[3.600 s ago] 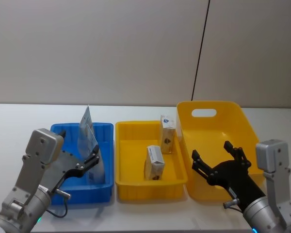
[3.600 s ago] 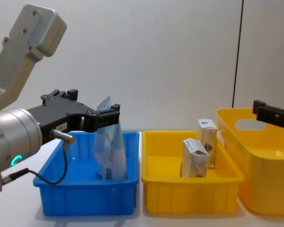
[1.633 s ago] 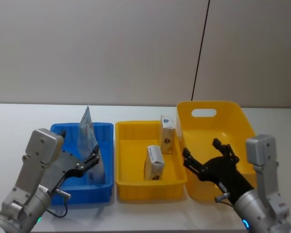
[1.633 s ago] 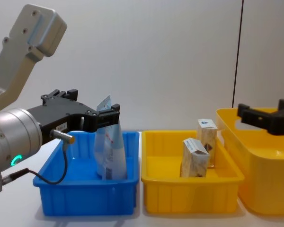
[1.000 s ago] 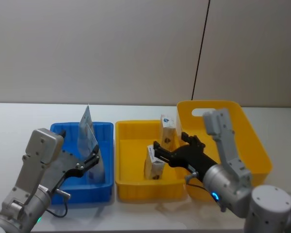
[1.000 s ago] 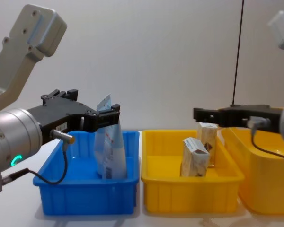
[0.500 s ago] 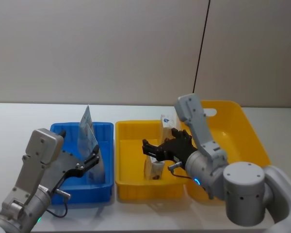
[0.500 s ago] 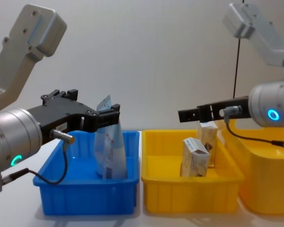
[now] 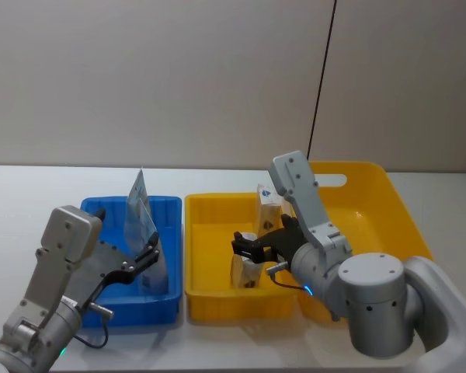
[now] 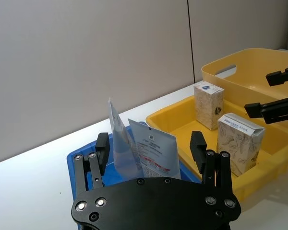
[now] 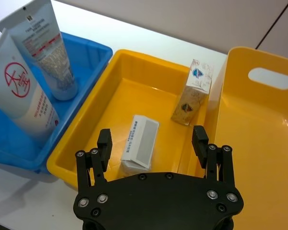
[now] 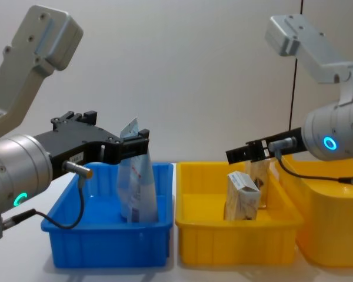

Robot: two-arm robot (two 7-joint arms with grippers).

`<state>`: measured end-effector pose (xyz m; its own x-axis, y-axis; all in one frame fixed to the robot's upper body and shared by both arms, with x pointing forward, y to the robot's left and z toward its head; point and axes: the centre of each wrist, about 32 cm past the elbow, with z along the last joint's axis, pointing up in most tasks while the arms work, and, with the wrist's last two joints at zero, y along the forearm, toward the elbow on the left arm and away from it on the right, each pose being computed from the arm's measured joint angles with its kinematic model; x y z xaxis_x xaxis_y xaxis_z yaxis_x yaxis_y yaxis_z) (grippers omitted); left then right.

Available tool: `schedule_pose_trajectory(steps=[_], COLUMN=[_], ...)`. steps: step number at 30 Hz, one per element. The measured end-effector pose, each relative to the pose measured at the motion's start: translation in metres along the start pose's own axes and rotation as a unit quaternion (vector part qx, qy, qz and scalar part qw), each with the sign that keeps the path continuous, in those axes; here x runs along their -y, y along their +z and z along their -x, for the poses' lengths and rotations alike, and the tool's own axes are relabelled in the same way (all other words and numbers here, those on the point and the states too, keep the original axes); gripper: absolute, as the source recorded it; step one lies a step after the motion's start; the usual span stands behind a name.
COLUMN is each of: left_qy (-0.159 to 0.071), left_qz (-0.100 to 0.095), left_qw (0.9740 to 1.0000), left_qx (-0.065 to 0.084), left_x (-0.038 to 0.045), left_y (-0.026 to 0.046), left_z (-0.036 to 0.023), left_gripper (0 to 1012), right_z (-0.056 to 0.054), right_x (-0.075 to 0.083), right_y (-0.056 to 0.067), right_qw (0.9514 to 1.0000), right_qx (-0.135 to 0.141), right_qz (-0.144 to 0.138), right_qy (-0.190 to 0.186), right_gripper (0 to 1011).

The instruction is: Bimanual collaborative sorting of washing and personal care products

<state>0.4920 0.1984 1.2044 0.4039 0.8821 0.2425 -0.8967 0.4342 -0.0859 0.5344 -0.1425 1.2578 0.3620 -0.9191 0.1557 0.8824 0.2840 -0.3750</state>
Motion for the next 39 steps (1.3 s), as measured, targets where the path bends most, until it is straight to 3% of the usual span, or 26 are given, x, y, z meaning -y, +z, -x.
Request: schedule_pose_trajectory(steps=[16, 39], left_qy=[0.000, 0.000], left_qz=[0.000, 0.000], left_qw=[1.0000, 1.0000], left_qx=[0.000, 0.000], left_x=[0.0000, 0.0000], left_y=[0.0000, 0.0000], left_z=[0.0000, 0.0000], left_gripper=[1001, 1001], right_z=[0.006, 0.009], right_x=[-0.011, -0.034], right_y=[-0.009, -0.017], right_qw=[0.9991, 0.9978], right_qx=[-0.018, -0.005], right_qz=[0.038, 0.067], right_qy=[-0.002, 0.000], right_gripper=[1002, 1002])
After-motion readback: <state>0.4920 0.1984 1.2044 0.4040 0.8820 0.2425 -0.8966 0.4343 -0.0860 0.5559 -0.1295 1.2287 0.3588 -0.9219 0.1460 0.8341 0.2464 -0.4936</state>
